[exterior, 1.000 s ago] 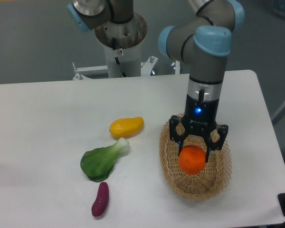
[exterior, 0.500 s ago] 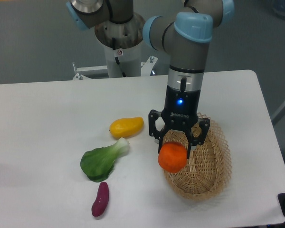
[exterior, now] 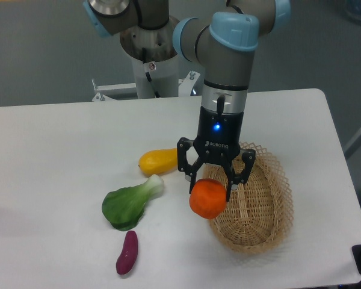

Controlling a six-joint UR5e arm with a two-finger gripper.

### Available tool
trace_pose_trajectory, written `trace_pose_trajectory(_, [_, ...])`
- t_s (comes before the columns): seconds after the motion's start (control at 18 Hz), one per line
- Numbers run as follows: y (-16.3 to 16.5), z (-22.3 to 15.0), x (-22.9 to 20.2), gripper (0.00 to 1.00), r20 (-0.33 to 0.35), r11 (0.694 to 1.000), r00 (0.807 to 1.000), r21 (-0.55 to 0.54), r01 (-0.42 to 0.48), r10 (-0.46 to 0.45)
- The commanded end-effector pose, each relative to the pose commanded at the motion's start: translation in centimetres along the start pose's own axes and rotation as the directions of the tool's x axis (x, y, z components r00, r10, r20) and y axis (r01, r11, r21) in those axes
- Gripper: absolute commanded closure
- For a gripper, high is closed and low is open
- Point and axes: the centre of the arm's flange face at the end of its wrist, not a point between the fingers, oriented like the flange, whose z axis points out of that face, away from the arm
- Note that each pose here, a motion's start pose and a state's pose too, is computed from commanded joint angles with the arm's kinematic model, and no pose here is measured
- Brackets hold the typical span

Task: Pick up the orange from the basket
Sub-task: 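Lift the held orange up out of the basket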

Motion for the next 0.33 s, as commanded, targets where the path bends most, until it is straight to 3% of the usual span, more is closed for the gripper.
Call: trace_pose_trajectory(0.33, [-0.12, 0.02, 0.02, 0.42, 0.000, 1.000, 1.000, 0.001, -0.009, 0.009])
